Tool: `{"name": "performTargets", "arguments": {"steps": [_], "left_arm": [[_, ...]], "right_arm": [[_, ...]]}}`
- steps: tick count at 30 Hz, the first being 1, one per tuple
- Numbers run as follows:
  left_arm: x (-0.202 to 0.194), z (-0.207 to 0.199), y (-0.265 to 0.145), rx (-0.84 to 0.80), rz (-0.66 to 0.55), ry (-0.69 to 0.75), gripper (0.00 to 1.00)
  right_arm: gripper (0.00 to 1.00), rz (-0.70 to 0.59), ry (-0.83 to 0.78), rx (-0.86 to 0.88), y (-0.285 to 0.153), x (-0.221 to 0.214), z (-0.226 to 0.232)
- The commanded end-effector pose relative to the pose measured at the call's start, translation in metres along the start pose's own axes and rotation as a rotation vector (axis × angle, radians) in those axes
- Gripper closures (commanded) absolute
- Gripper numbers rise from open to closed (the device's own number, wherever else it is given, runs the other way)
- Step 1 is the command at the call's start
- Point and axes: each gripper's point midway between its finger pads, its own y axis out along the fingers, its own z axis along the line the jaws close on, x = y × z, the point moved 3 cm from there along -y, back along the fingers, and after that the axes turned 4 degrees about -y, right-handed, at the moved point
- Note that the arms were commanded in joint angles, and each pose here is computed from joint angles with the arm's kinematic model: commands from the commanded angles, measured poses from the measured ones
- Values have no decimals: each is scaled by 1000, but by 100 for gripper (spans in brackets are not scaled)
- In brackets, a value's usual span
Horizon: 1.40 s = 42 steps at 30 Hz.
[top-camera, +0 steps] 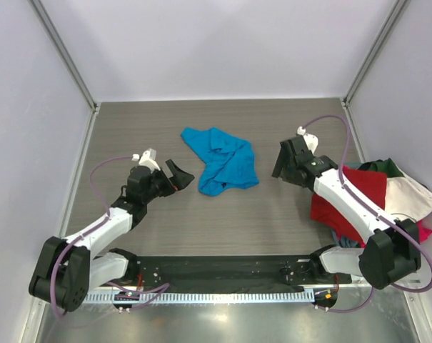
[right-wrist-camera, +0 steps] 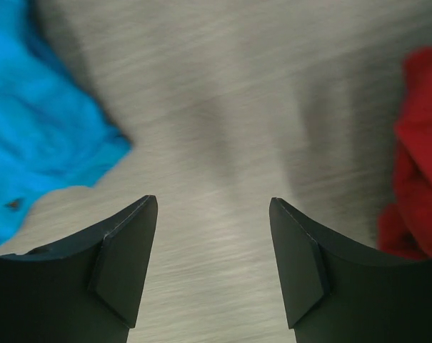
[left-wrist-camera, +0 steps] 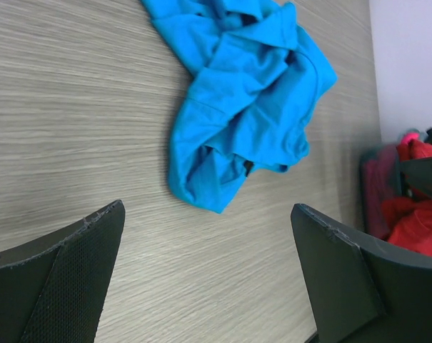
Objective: Fold and stack the t-shirts
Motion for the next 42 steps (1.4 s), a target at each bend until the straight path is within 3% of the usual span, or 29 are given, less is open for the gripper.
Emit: {"name": "performTargets", "arguments": {"steps": [1,5,13,18,24,29,36,42], "left_arm": [[11,-32,5,-120,-9,52,1],[3,-36,11,-131,27,70,1],[-19,-48,28,-176,142,104,0],[-28,-53,35,-179,181,127,0],[-41,-29,56,-17,270,145,0],[-42,-39,72,31,329,218,0],[-50,-71,67,7,311,333,0],[-28,-66,39,-2,119,357,0]], "right_arm": [[30,-138,38,-124,-15,10,-32],[30,-171,117,-249,-23,8,-74],[28,-194,453,-530,-22,6,-169],[28,-191,504,-534,-19,11,-182],[30,-242,473,-416,-31,34,-167],[30,-340,455,-249,-54,62,-145],[30,-373,333,15,-65,91,-90],[29,-276,138,264,-43,80,-5]]}}
